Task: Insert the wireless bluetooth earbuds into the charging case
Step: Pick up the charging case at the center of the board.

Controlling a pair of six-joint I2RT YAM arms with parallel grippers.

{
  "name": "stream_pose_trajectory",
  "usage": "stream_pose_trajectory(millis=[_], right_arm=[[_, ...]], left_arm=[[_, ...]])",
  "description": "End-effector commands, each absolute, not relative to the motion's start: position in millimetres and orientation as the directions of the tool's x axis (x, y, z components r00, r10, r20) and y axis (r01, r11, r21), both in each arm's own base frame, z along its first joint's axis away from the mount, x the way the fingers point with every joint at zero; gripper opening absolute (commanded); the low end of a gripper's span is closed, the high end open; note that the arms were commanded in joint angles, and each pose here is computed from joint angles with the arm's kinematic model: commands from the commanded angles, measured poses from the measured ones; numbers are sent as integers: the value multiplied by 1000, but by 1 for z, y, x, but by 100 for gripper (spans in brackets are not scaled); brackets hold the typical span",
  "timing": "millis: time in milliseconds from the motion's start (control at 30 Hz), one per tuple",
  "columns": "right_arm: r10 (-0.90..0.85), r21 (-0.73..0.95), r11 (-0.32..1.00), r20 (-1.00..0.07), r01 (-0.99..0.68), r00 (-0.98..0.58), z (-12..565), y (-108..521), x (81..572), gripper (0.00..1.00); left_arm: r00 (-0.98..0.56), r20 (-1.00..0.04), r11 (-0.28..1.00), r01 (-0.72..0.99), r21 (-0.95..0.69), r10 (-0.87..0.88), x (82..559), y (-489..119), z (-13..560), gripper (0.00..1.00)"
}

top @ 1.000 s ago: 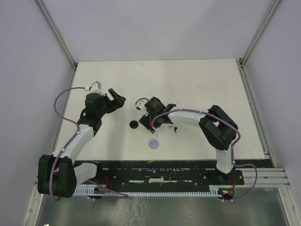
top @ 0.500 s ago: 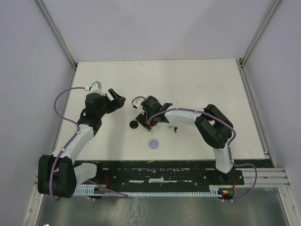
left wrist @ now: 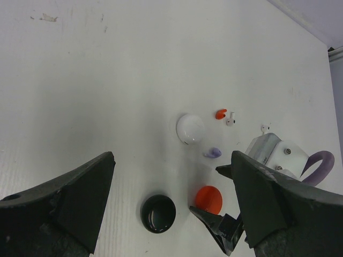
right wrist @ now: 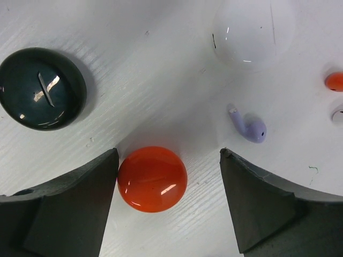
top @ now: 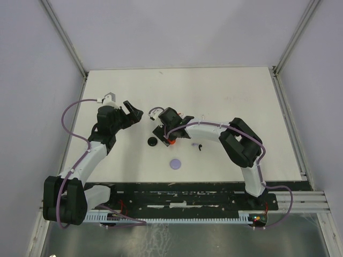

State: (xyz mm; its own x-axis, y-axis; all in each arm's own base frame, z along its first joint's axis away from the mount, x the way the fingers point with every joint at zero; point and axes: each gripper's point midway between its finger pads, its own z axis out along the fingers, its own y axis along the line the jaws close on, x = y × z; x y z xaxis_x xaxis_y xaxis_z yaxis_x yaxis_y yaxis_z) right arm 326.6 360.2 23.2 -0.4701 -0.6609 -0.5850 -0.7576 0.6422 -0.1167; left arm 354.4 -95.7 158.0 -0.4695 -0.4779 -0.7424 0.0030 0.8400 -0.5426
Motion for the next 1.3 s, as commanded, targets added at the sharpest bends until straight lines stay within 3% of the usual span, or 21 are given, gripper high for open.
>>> stream_pose_trajectory(millis=[0,500,933,1133,1267], right_arm=[[-641,-119,648,-619,-753,-454,34,366,329,85],[-636,-57,629,-611,-775,-471,30,357,306,85],[-647,-67,631,-595,-773,-477,23,354,307,73],[-650,-69,632,-589,-772,-480,23,352,306,59],[-647,-79,636,-597,-768,-474,26,351,308,33]], left_arm=[[-431,-789,864,38,-501,-438,361,-92,174,95],[-433,-788,864,37,-502,-438,360,-92,174,95],[-437,-786,863,42,-503,-437,360,-93,174,95],[-439,-785,862,44,-505,-437,360,-94,174,95],[-443,-783,854,69,-515,-436,360,-98,177,95]])
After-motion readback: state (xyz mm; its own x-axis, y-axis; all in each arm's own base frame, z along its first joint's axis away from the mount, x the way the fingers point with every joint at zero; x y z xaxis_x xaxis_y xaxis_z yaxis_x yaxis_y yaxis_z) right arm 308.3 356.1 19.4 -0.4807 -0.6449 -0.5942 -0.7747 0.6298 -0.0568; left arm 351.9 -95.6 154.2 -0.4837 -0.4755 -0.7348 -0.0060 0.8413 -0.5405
